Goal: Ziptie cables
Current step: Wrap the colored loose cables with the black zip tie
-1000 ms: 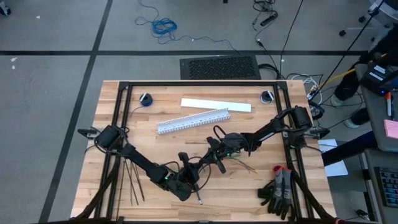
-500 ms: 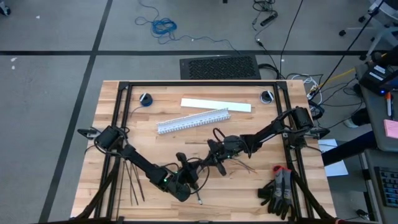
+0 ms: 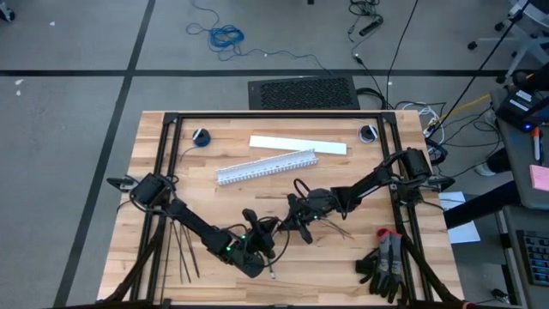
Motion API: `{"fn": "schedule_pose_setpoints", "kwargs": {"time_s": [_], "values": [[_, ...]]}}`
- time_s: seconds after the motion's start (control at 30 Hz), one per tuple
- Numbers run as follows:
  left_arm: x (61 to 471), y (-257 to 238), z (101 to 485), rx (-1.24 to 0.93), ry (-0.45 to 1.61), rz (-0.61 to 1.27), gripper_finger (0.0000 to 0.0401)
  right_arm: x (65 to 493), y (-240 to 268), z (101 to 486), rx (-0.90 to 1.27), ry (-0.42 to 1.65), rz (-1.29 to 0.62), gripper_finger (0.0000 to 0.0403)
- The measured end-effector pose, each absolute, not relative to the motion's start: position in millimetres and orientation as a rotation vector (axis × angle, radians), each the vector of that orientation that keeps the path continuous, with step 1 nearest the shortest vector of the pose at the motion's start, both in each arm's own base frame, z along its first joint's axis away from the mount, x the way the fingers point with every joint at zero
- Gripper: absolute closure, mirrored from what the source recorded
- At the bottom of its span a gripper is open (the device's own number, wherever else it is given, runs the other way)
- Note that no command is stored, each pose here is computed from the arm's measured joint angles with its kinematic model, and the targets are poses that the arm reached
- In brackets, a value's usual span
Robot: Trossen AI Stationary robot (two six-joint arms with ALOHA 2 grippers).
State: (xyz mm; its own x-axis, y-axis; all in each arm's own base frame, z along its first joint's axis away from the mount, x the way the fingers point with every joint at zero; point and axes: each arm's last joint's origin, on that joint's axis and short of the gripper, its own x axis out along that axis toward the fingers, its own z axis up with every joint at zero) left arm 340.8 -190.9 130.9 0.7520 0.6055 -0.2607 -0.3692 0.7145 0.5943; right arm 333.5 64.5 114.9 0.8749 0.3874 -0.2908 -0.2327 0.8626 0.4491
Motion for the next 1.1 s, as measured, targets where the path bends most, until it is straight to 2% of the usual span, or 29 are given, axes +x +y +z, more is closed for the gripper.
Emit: {"fn": "schedule_pose_setpoints", "kwargs": {"time_s": [0.97, 1.1], "values": [[338.5, -194.6, 130.2, 0.541, 0.466, 0.542, 0.0401, 334.3, 64.7, 117.8, 0.401, 0.351, 0.335, 0.0402], [338.4, -194.7, 130.2, 0.540, 0.465, 0.541, 0.0401, 333.9, 65.4, 117.6, 0.391, 0.356, 0.352, 0.0387]]}}
